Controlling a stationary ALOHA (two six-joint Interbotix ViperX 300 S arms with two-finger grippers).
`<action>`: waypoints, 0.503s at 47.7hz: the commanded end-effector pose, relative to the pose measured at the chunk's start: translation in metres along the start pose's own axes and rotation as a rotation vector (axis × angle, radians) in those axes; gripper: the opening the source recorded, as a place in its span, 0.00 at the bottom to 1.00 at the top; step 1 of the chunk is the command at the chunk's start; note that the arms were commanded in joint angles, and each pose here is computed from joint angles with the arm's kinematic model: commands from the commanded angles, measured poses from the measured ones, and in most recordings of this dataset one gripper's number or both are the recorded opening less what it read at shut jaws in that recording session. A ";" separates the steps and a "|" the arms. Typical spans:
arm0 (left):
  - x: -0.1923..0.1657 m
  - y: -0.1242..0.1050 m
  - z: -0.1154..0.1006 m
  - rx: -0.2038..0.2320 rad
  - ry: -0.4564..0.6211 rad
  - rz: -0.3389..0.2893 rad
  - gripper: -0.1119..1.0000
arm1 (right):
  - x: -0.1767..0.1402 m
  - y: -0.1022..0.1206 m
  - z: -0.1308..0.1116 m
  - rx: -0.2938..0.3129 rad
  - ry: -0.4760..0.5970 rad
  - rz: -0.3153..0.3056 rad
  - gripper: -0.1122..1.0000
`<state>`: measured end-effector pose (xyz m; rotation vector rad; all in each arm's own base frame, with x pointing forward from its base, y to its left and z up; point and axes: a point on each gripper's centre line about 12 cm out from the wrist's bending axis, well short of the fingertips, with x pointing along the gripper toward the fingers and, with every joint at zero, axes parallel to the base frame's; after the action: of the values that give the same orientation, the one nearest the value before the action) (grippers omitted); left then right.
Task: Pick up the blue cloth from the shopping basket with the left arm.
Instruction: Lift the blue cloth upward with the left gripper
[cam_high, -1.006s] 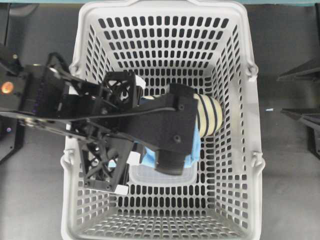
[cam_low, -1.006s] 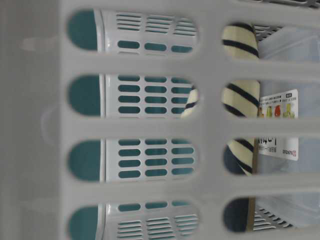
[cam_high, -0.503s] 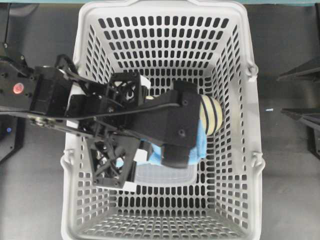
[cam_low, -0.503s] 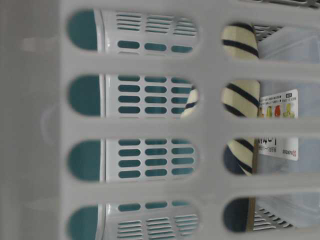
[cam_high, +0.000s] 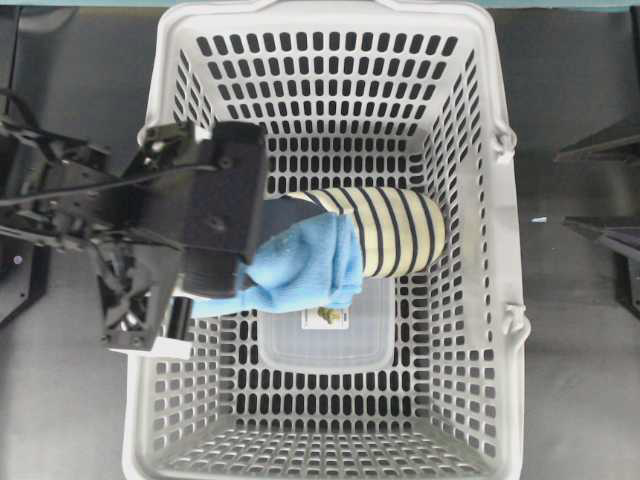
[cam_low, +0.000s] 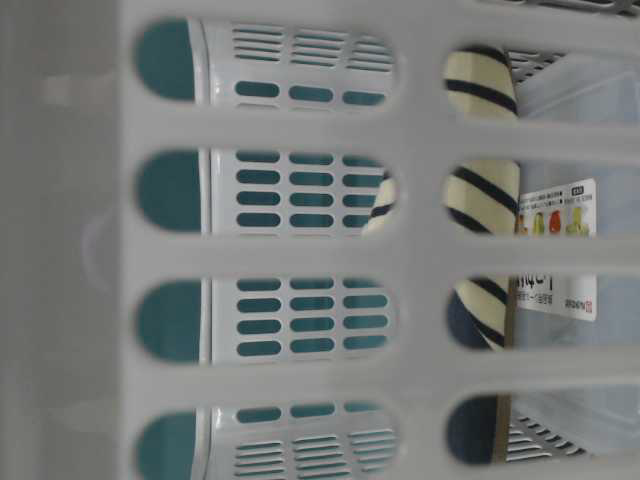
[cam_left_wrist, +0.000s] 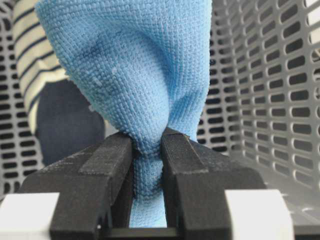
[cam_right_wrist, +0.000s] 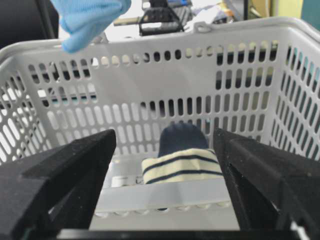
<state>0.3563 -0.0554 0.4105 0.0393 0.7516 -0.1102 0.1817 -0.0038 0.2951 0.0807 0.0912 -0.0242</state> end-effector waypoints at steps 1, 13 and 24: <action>-0.012 0.002 0.005 0.002 -0.040 0.005 0.21 | 0.001 0.000 0.004 0.006 -0.014 -0.001 0.78; -0.003 0.002 0.003 -0.002 -0.025 0.006 0.21 | 0.001 0.000 0.002 0.008 -0.009 -0.001 0.78; 0.004 0.001 0.005 -0.004 -0.034 0.004 0.21 | 0.001 0.000 -0.001 0.040 -0.002 0.000 0.78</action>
<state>0.3632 -0.0537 0.4036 0.0344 0.7564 -0.1023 0.1812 -0.0035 0.2915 0.1083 0.0986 -0.0242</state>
